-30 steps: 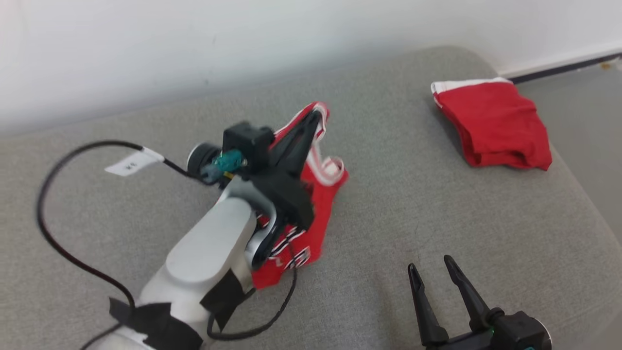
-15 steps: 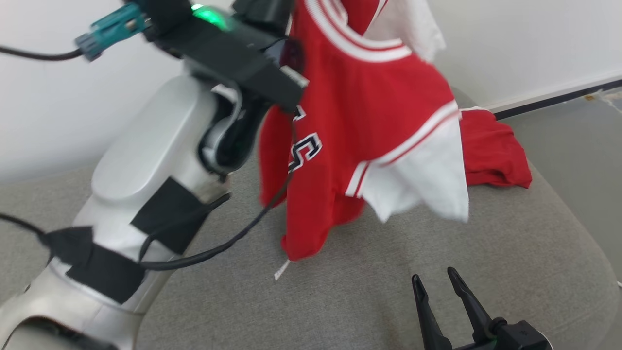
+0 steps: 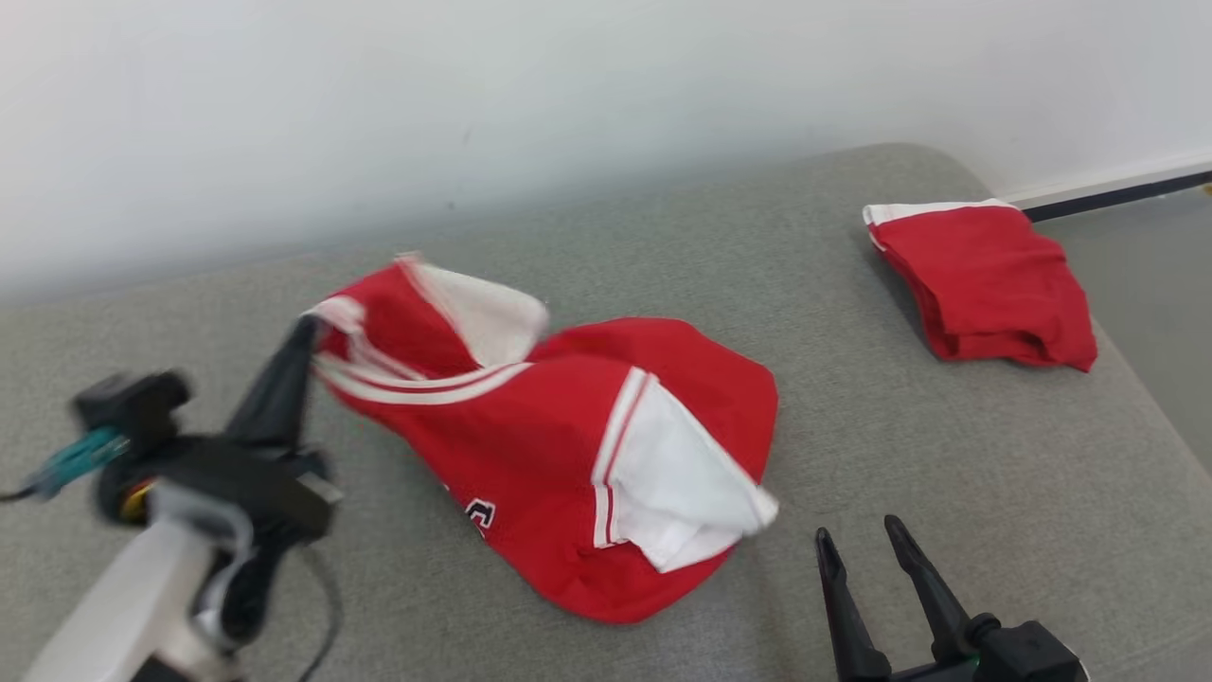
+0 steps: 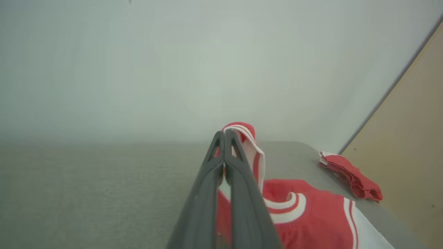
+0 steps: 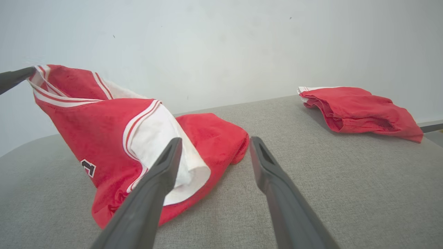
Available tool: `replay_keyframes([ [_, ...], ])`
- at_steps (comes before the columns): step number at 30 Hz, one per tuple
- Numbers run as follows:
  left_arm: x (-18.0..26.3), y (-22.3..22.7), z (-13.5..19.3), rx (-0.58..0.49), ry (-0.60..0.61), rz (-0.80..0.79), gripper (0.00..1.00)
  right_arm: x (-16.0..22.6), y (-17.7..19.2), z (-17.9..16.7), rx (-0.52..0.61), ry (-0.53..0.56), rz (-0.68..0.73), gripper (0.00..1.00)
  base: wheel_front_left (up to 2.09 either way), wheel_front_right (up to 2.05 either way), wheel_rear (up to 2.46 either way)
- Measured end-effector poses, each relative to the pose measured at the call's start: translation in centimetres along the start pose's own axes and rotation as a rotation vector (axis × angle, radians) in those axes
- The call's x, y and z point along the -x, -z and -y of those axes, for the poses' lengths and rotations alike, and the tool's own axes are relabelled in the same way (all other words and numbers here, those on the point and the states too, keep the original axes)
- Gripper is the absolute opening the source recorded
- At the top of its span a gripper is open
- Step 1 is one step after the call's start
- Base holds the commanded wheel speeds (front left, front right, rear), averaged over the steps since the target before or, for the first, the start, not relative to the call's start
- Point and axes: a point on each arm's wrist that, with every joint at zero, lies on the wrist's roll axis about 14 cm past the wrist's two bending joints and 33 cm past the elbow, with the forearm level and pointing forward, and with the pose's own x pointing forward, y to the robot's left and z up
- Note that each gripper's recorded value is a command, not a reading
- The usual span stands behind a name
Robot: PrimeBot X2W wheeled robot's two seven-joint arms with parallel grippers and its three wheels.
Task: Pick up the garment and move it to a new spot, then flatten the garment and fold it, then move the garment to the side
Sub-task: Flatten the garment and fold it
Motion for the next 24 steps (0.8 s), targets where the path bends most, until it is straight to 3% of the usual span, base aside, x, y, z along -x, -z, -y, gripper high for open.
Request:
replay_keyframes([
  [5,4.1,-0.4,-6.9,-0.132,-0.176,-0.014,0.00,-0.5,0.1,0.0,0.005,-0.007,-0.003,1.00,0.00,0.00,0.00],
  [6,4.9,-0.7,-8.1,-0.159,-0.214,-0.009,0.25,-0.6,0.1,0.0,0.008,-0.010,-0.005,1.00,0.00,0.00,0.00],
  [7,6.3,-1.6,-10.3,-0.183,-0.307,0.019,0.93,-0.8,0.2,-0.2,0.010,-0.021,-0.009,1.00,0.00,0.00,0.00],
  [8,7.0,-1.9,-10.9,-0.189,-0.342,0.033,1.00,-0.8,0.3,-0.4,0.010,-0.026,-0.010,1.00,0.00,0.00,0.00],
  [16,9.4,-2.4,-11.2,-0.261,-0.456,0.097,1.00,-1.1,0.5,-1.1,0.005,-0.052,-0.014,1.00,0.00,0.00,0.00],
  [20,7.9,0.3,-7.6,-0.226,-0.356,0.068,1.00,-1.2,0.7,-1.5,0.004,-0.064,-0.022,1.00,0.00,0.00,0.00],
  [24,6.1,4.7,-5.9,-0.224,-0.282,-0.091,1.00,-1.4,1.0,-1.8,0.002,-0.073,-0.032,1.00,0.00,0.00,0.00],
])
